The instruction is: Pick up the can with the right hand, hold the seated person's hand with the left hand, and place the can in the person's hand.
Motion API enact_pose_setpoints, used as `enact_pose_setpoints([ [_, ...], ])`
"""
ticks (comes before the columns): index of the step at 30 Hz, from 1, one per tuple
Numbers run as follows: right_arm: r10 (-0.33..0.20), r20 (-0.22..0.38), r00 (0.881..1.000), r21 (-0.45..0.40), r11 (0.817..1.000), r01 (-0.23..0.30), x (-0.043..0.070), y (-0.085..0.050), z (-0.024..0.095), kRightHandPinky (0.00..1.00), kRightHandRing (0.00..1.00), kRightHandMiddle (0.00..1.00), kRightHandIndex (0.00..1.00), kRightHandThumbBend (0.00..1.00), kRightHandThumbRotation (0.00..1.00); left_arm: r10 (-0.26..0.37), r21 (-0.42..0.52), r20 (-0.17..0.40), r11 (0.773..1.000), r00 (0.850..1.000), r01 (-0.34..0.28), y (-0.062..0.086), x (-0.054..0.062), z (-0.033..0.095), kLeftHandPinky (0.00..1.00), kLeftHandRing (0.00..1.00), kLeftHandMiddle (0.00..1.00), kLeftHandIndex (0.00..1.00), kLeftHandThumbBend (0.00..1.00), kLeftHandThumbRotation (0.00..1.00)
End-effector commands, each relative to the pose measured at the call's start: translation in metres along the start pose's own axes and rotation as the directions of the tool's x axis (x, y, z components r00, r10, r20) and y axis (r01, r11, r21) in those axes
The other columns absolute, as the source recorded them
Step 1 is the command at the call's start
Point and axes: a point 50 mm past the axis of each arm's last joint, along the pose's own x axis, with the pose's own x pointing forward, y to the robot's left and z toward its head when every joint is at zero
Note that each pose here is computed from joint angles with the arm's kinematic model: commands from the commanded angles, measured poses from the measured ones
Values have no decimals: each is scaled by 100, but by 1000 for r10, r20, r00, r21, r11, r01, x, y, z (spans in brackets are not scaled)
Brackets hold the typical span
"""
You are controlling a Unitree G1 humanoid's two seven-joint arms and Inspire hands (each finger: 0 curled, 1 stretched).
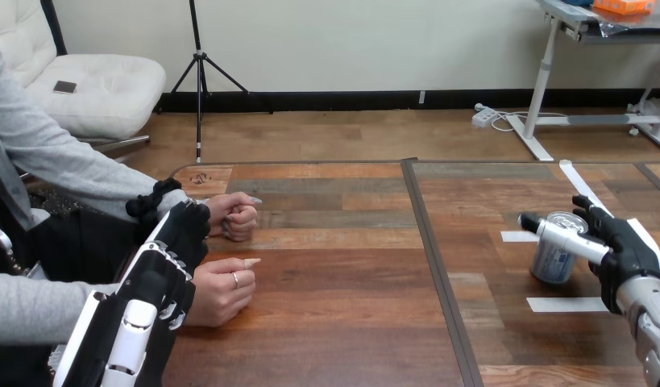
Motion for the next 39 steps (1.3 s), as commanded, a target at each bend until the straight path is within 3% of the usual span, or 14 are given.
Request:
enact_pose_setpoints([
  [1, -3, 48, 999, -28, 1000, 4, 4, 1, 16, 99, 100, 99, 97, 100, 22, -20, 31, 79, 999, 997, 18, 4, 14, 9, 100, 98, 95, 93, 46, 88],
  [7, -13, 48, 999, -93, 996, 18, 4, -1, 16, 98, 98, 97, 96, 100, 17, -18, 27, 83, 1000, 996, 16, 4, 14, 9, 100, 97, 95, 93, 47, 89],
  [22, -38, 65, 997, -119, 992, 46, 3, -4, 16, 95, 93, 91, 92, 100, 3, -19, 23, 81, 1000, 996, 17, 4, 15, 9, 100, 97, 94, 92, 48, 90],
  [39, -79, 52, 996, -139, 987, 85, 3, -7, 18, 83, 83, 82, 84, 95, 0, -18, 17, 84, 1000, 996, 17, 3, 15, 9, 100, 97, 95, 94, 48, 92],
])
